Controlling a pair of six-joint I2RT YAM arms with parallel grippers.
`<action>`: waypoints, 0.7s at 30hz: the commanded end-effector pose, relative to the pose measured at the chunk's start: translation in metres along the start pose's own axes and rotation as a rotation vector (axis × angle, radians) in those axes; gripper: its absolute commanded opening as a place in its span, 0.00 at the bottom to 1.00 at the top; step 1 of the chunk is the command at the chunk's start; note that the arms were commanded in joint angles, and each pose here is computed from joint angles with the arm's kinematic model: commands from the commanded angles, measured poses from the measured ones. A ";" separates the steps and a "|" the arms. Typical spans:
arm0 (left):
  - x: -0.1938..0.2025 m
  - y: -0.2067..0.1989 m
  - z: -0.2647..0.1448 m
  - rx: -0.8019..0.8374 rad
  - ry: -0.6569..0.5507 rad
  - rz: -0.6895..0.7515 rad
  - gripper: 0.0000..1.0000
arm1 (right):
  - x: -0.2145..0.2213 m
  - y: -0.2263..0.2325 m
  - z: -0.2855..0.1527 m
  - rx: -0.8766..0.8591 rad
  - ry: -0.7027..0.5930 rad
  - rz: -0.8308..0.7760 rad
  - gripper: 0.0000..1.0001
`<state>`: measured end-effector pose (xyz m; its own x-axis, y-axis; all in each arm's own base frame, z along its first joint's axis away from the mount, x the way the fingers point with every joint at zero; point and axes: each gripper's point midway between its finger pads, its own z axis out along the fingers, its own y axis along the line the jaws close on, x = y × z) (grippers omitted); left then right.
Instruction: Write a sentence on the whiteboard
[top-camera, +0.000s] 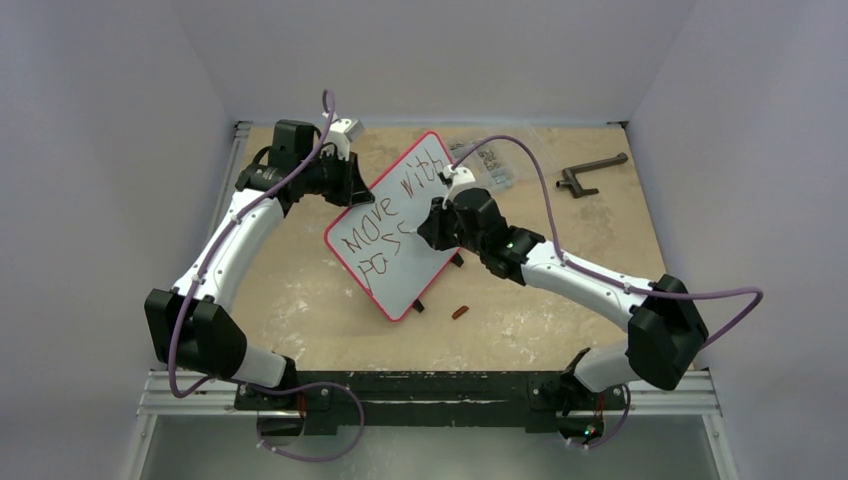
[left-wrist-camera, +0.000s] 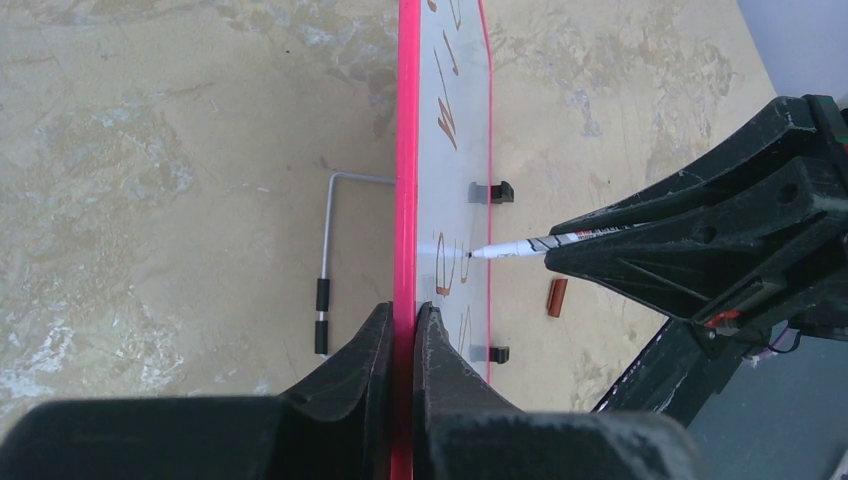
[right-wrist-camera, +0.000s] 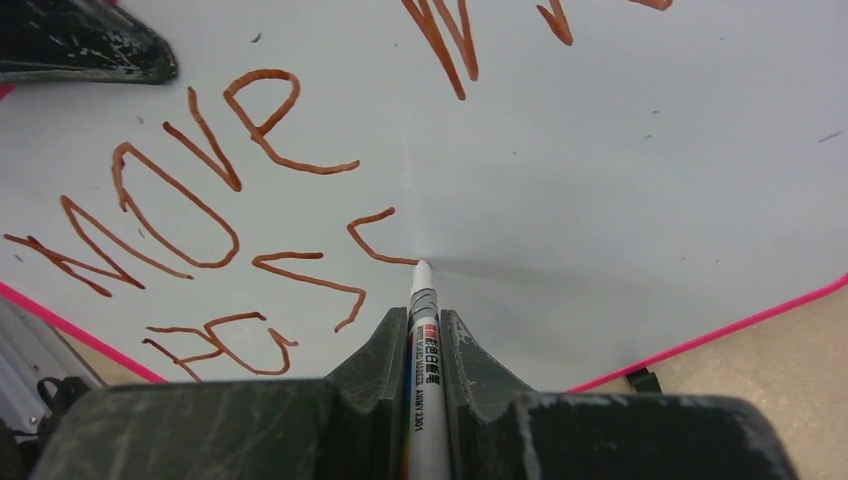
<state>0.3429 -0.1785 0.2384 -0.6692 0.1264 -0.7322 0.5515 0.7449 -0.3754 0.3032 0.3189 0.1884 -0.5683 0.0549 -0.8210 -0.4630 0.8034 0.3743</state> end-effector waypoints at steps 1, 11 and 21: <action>-0.003 0.010 -0.007 -0.074 -0.008 0.067 0.00 | -0.008 -0.016 -0.003 0.078 -0.022 -0.014 0.00; -0.004 0.009 -0.008 -0.075 -0.012 0.069 0.00 | 0.016 -0.014 -0.001 0.030 0.051 -0.033 0.00; -0.005 0.009 -0.008 -0.076 -0.013 0.070 0.00 | 0.036 -0.008 0.009 -0.028 0.147 -0.082 0.00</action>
<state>0.3428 -0.1777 0.2376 -0.6712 0.1272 -0.7302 0.5484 0.7481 -0.3737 0.2963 0.3099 0.1643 -0.6046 -0.0329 -0.7958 -0.4806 0.8119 0.3315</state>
